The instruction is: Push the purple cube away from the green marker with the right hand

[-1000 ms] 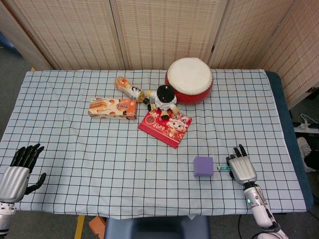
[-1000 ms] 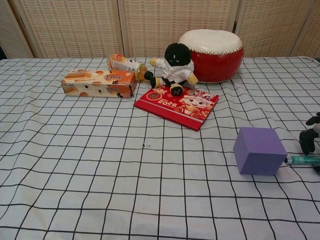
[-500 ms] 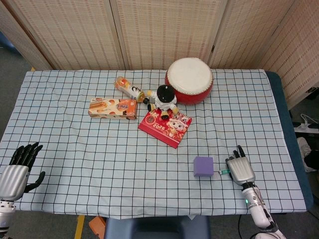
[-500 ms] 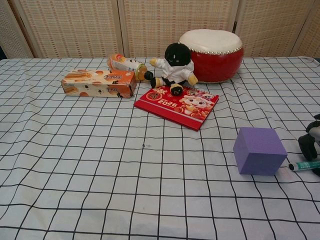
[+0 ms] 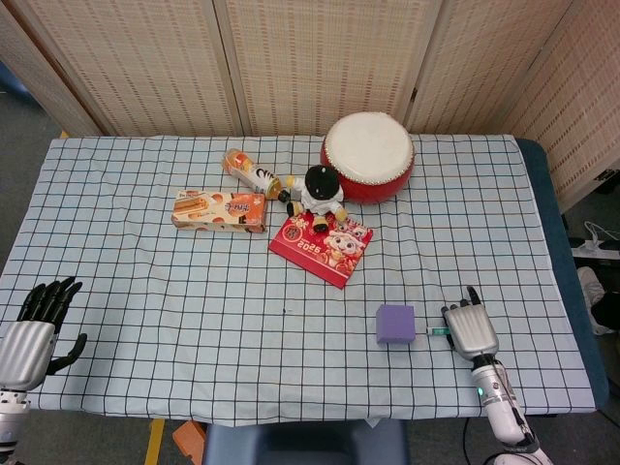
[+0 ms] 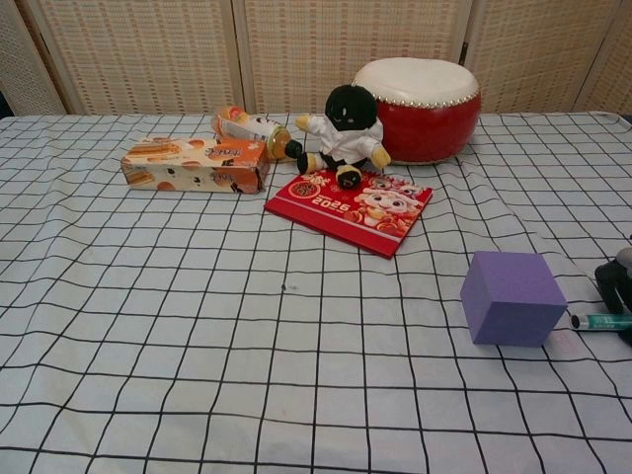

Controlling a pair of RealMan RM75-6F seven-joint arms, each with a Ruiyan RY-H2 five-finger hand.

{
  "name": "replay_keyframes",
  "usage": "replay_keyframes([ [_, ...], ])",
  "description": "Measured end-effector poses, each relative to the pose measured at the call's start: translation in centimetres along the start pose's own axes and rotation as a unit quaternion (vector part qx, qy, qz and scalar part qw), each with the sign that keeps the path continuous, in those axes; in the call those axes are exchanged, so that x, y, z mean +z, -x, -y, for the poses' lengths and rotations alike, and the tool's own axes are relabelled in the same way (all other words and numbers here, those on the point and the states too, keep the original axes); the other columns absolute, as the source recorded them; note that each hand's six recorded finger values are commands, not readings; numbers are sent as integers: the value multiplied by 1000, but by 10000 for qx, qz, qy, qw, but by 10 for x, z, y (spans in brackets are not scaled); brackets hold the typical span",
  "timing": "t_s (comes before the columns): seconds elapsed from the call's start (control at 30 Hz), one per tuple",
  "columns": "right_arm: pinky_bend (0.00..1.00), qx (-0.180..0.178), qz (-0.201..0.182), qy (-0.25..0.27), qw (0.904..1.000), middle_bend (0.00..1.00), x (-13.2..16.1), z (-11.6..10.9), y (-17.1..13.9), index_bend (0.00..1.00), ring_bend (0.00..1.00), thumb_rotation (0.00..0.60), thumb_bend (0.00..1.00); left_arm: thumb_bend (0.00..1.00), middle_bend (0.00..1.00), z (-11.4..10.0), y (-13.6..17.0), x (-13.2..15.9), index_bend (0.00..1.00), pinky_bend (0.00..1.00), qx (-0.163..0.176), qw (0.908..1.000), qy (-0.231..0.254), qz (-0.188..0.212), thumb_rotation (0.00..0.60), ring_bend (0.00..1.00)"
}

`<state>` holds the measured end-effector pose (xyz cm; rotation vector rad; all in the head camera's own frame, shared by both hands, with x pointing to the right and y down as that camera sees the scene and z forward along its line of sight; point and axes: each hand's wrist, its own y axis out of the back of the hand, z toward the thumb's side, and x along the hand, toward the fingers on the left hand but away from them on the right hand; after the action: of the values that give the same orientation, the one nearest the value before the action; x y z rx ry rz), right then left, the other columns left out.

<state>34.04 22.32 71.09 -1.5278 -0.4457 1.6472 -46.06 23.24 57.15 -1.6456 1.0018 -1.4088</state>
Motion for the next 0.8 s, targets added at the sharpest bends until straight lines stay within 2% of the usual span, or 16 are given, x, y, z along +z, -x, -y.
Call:
replay_keyframes([
  [0.13,184,-238,19,138,9996,763,-4,-13,-3,927,452,600,426,413,0,0,1,1,0,17,4,10000,1,20,600,0],
  [0.43,184,-430,-124,179,9988,764,-4,-47,-16,928,452,600,425,413,0,0,1,3,0,17,-12,10000,23,57,600,0],
  [0.6,188,-354,-155,-56,9992,765,1,-51,-11,928,469,600,425,413,0,0,1,2,0,17,-22,10000,46,69,600,0],
  [0.8,188,-98,-184,-181,9996,764,14,-44,1,928,475,600,425,415,0,-1,2,1,0,17,-13,9999,64,88,600,0],
])
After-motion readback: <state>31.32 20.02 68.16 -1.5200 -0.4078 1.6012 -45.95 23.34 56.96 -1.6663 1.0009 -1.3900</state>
